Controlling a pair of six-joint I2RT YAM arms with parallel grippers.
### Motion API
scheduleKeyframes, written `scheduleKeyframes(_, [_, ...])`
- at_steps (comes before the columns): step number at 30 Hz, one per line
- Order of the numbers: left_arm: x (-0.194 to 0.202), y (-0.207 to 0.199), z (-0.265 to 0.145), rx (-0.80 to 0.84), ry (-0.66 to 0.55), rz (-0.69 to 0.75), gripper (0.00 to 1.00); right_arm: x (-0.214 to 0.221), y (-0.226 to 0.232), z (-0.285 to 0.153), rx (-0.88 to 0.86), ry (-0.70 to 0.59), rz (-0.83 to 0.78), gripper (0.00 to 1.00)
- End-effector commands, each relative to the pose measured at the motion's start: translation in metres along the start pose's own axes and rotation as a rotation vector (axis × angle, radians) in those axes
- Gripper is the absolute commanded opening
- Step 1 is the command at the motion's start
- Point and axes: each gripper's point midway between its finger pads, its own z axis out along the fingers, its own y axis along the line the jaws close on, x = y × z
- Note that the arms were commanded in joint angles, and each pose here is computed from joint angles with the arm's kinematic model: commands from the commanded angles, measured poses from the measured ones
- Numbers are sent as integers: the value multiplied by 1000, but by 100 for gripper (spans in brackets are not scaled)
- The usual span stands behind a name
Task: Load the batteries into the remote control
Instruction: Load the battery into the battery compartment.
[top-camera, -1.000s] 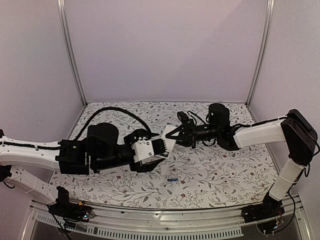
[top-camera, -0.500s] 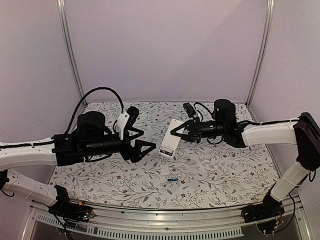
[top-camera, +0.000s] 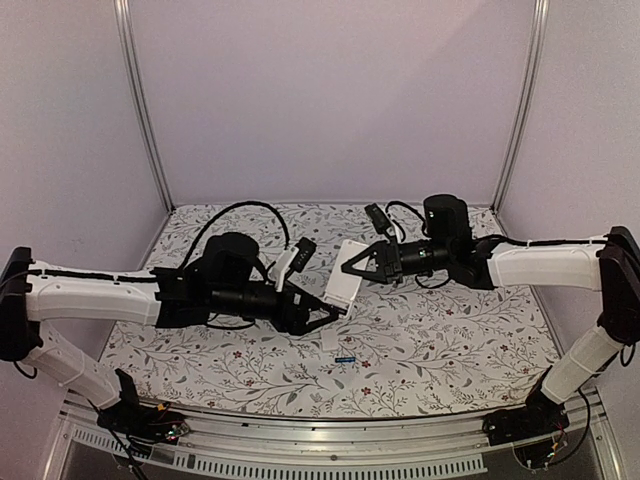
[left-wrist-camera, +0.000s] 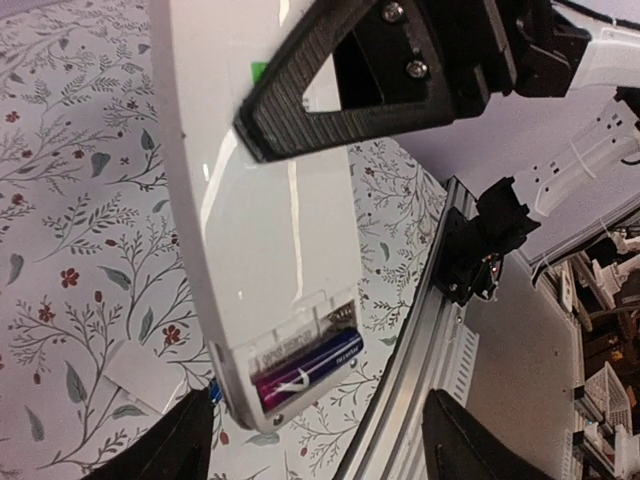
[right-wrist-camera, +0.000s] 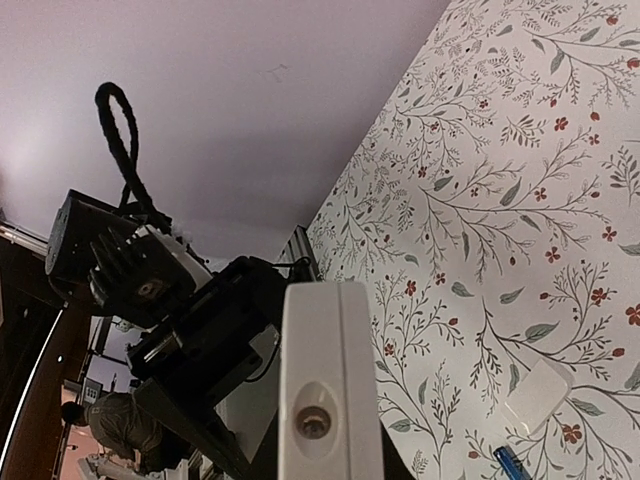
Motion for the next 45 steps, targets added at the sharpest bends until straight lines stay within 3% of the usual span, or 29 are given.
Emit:
scheduleKeyframes(1, [-15,-8,8,61,-24,-49,66,-11,22,-3,-3,-24,-85,0])
scheduleKeyframes(18, [-10,-2,27,46,19,-67,54,-13,21,-1,13,-23,-80,0])
scheduleKeyframes(36, [13,36,27,-119,100,-114,34,-15,38,-8,-16,-32,-107,0])
scheduleKeyframes(38, [15,39,26,-134,115,-115,36,-14,40,-9,-19,-32,-113,0])
scheduleKeyframes(41, [14,39,22,-138,103,-94,50,-13,37,-10,-18,-29,-113,0])
scheduleKeyframes(45, [-12,32,6,-133,-4,-4,67,-13,27,-18,0,-38,-104,0])
